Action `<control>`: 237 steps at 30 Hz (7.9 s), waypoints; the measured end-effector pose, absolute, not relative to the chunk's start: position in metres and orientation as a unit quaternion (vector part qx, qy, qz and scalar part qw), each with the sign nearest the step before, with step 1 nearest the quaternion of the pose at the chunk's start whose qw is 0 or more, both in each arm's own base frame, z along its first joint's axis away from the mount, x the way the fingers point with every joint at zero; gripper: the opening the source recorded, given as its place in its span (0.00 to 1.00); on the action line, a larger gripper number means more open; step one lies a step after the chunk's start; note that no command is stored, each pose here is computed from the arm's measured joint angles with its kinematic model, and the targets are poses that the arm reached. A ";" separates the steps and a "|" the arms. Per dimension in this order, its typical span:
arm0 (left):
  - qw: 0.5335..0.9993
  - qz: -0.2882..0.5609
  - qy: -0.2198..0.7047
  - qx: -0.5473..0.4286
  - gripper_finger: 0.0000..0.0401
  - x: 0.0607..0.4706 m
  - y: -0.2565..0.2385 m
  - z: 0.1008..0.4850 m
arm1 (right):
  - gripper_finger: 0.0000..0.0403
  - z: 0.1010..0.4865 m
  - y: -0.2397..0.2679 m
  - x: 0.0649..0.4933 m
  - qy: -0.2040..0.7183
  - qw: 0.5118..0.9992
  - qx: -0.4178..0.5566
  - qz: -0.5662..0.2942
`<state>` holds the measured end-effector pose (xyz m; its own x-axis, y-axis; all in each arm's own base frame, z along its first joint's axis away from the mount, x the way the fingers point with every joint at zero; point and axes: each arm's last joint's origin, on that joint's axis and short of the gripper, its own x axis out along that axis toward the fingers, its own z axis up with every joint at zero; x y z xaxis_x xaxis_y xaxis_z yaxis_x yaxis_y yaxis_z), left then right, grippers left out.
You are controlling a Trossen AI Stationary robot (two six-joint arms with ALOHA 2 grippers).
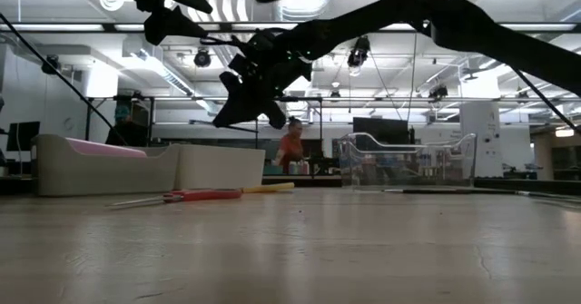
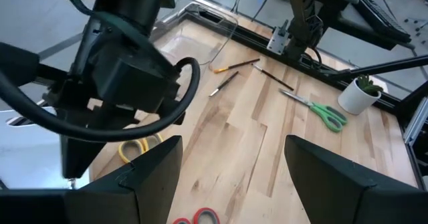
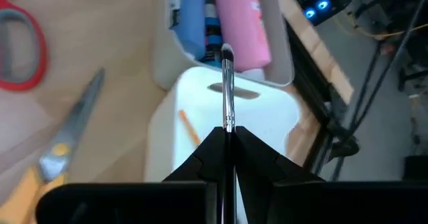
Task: Pick & Place Paint Supplies
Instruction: Put the bottom left silver paint brush into the white bin, then put the top silver paint brush into the white bin
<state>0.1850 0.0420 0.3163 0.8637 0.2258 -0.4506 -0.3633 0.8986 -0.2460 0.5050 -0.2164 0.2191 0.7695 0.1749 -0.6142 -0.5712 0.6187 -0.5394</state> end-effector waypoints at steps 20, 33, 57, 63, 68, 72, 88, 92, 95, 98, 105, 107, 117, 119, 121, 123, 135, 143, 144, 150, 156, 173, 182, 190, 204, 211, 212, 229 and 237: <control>0.951 0.157 0.211 -0.162 0.68 0.185 0.042 0.316 | 0.06 0.181 -0.226 0.520 0.249 0.872 -0.374 0.196; 0.951 0.164 0.210 -0.159 0.68 0.185 0.043 0.316 | 0.06 0.174 -0.233 0.520 0.253 0.881 -0.357 0.181; 0.950 0.172 0.209 -0.157 0.68 0.185 0.043 0.316 | 0.29 0.178 -0.229 0.521 0.246 0.880 -0.360 0.187; 0.950 0.172 0.209 -0.157 0.68 0.185 0.043 0.316 | 0.29 0.211 -0.210 0.520 0.261 0.876 -0.370 0.167; 0.949 0.173 0.209 -0.158 0.68 0.185 0.043 0.316 | 0.29 0.224 -0.200 0.505 0.310 0.886 -0.284 0.194; 0.950 0.172 0.209 -0.158 0.68 0.185 0.043 0.316 | 0.29 0.237 -0.191 0.491 0.346 0.885 -0.225 0.217; 0.949 0.173 0.209 -0.158 0.68 0.185 0.043 0.316 | 0.16 0.259 -0.169 0.469 0.423 0.864 -0.162 0.220; 0.949 0.173 0.209 -0.158 0.68 0.185 0.043 0.316 | 0.11 0.265 -0.168 0.464 0.432 0.865 -0.129 0.222; 0.949 0.173 0.209 -0.158 0.68 0.185 0.043 0.316 | 0.10 0.266 -0.167 0.461 0.443 0.861 -0.112 0.221; 0.949 0.173 0.209 -0.158 0.68 0.185 0.043 0.316 | 0.10 0.269 -0.165 0.458 0.449 0.861 -0.102 0.216; 0.949 0.173 0.212 -0.158 0.68 0.184 0.043 0.316 | 0.10 0.271 -0.161 0.455 0.475 0.855 -0.075 0.193; 0.949 0.173 0.211 -0.158 0.68 0.184 0.043 0.316 | 0.10 0.277 -0.155 0.454 0.486 0.852 -0.085 0.172; 0.949 0.173 0.210 -0.157 0.68 0.184 0.043 0.316 | 0.11 0.337 -0.122 0.426 0.513 0.857 -0.023 0.036; 0.949 0.173 0.211 -0.157 0.68 0.184 0.043 0.316 | 0.11 0.352 -0.118 0.411 0.523 0.852 0.018 0.004; 0.949 0.173 0.211 -0.157 0.68 0.184 0.043 0.316 | 0.11 0.364 -0.113 0.397 0.536 0.843 0.034 -0.016; 0.949 0.173 0.211 -0.157 0.68 0.184 0.043 0.316 | 0.11 0.371 -0.108 0.384 0.556 0.830 0.041 -0.029; 0.949 0.173 0.211 -0.157 0.68 0.184 0.043 0.316 | 0.11 0.360 -0.071 0.316 0.603 0.785 0.036 -0.140; 0.949 0.173 0.211 -0.158 0.68 0.184 0.043 0.316 | 0.11 0.330 -0.058 0.261 0.539 0.822 0.064 -0.170; 0.949 0.173 0.212 -0.158 0.68 0.184 0.043 0.316 | 0.11 0.324 -0.057 0.255 0.533 0.826 0.064 -0.174; 0.949 0.173 0.212 -0.158 0.68 0.184 0.043 0.316 | 0.11 0.281 -0.057 0.231 0.504 0.838 0.039 -0.205; 0.949 0.173 0.212 -0.158 0.68 0.184 0.043 0.316 | 0.11 0.244 -0.057 0.221 0.443 0.870 0.013 -0.215; 0.949 0.173 0.212 -0.158 0.68 0.184 0.043 0.316 | 0.26 0.176 -0.046 0.178 0.341 0.921 0.005 -0.187; 0.949 0.173 0.212 -0.158 0.68 0.184 0.043 0.316 | 0.37 0.154 -0.046 0.166 0.377 0.901 -0.007 -0.214; 0.949 0.173 0.212 -0.158 0.68 0.184 0.043 0.316 | 0.37 0.140 -0.051 0.167 0.397 0.889 -0.002 -0.226; 0.949 0.173 0.212 -0.158 0.68 0.184 0.043 0.316 | 0.37 0.117 -0.061 0.178 0.427 0.873 0.008 -0.233; 0.949 0.173 0.212 -0.158 0.68 0.184 0.043 0.316 | 0.37 0.109 -0.068 0.182 0.428 0.871 0.015 -0.243; 0.949 0.173 0.212 -0.158 0.68 0.184 0.043 0.316 | 0.37 0.108 -0.069 0.183 0.427 0.871 0.016 -0.244; 0.949 0.173 0.212 -0.158 0.68 0.184 0.043 0.316 | 0.37 0.099 -0.079 0.184 0.420 0.882 0.075 -0.199; 0.949 0.173 0.212 -0.158 0.68 0.184 0.043 0.316 | 0.37 0.102 -0.076 0.185 0.407 0.891 0.084 -0.183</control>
<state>0.1844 0.0429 0.3157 0.8509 0.2607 -0.4561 -0.3943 0.8907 -0.2264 0.1847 -0.0763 0.1023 0.6017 -0.2577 -0.7560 0.3947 0.9188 0.0008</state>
